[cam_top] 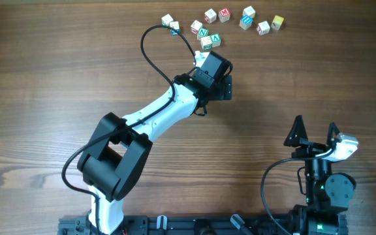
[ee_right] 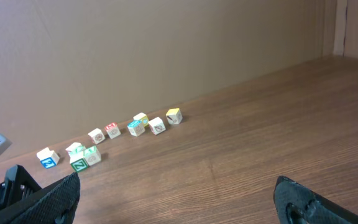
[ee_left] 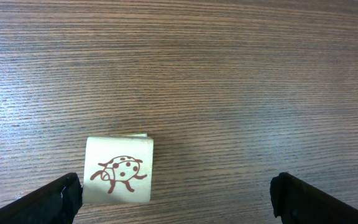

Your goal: Form a tower

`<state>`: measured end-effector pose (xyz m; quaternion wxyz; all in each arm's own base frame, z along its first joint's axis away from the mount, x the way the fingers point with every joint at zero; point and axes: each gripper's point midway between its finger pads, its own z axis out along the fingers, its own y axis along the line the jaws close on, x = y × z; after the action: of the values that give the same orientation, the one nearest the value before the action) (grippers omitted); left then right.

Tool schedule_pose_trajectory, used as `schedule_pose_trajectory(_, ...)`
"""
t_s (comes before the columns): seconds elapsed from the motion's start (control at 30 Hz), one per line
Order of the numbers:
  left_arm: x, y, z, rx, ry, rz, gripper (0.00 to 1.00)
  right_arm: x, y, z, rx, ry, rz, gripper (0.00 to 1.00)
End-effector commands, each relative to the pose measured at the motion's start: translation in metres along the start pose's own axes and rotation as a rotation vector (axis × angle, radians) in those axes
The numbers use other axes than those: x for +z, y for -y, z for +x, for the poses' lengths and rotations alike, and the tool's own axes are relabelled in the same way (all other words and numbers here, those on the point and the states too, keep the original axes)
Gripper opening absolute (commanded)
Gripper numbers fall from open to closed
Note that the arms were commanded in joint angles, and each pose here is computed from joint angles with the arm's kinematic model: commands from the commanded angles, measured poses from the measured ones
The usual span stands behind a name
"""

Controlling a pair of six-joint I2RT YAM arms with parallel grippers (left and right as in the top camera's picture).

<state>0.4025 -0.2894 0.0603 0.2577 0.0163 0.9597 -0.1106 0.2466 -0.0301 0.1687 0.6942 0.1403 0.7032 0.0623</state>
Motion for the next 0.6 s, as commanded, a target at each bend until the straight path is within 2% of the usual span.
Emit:
schedule_pose_trajectory(0.0, 0.0051, 0.0021, 0.0077, 0.005, -0.019, 0.002, 1.00, 0.0000, -0.0004, 0.0000, -0.013, 0.000, -0.004, 1.00)
schedule_pose_trajectory(0.57, 0.0050, 0.0023, 0.0091, 0.008, -0.023, 0.000, 1.00, 0.0000, -0.0004, 0.0000, -0.013, 0.000, -0.004, 1.00)
